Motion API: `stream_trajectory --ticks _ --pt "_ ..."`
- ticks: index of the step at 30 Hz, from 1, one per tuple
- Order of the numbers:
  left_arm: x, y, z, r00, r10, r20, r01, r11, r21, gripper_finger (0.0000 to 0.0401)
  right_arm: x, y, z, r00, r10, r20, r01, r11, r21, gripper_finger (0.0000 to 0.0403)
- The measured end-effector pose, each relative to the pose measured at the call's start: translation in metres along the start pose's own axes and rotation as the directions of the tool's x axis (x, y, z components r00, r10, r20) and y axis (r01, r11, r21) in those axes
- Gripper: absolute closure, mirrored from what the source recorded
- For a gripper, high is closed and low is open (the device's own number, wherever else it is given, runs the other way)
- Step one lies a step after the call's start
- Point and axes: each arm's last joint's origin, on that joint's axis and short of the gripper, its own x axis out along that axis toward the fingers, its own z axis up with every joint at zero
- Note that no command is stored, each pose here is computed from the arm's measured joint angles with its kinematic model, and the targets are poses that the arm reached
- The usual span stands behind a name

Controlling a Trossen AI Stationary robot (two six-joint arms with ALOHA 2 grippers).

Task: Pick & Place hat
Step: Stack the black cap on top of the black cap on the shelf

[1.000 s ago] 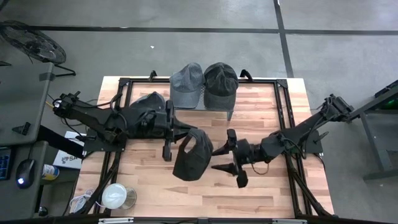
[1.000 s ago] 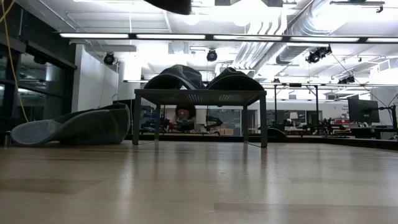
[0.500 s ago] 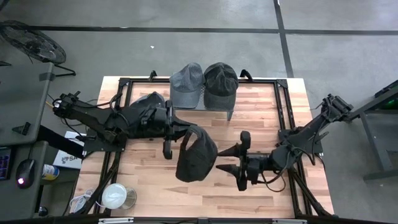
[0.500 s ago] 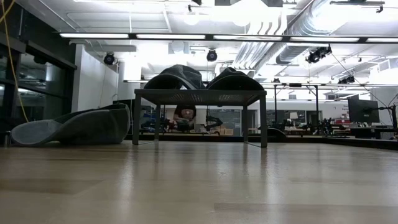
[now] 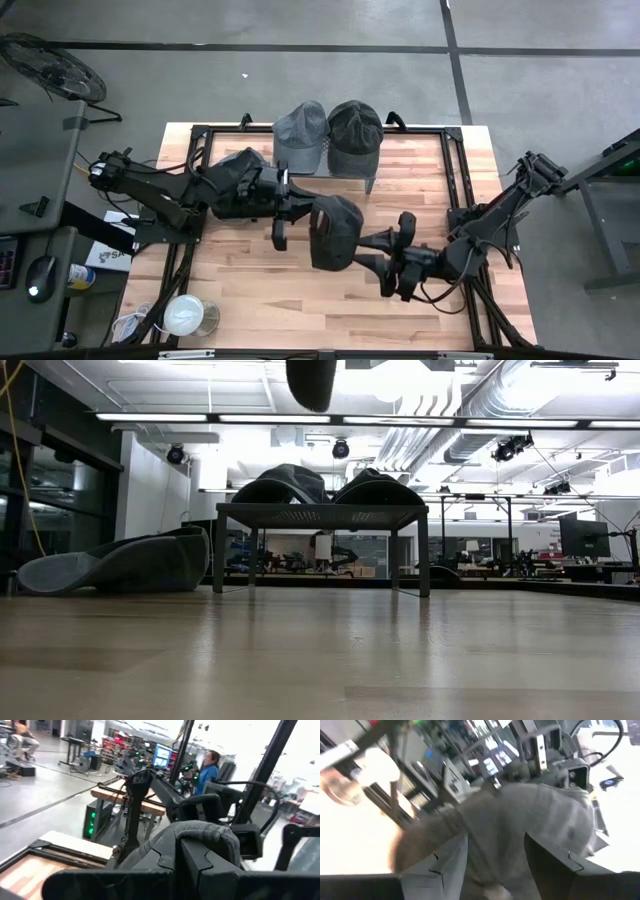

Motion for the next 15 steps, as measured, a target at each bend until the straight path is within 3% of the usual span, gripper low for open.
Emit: stream_trajectory --ticks 15 --pt "0.004 -0.001 -0.001 1.000 0.006 0.028 -0.004 0.998 -0.064 0.0401 -0.012 0.004 0.005 0.992 -0.060 -0.113 0.031 0.969 -0.245 0.0212"
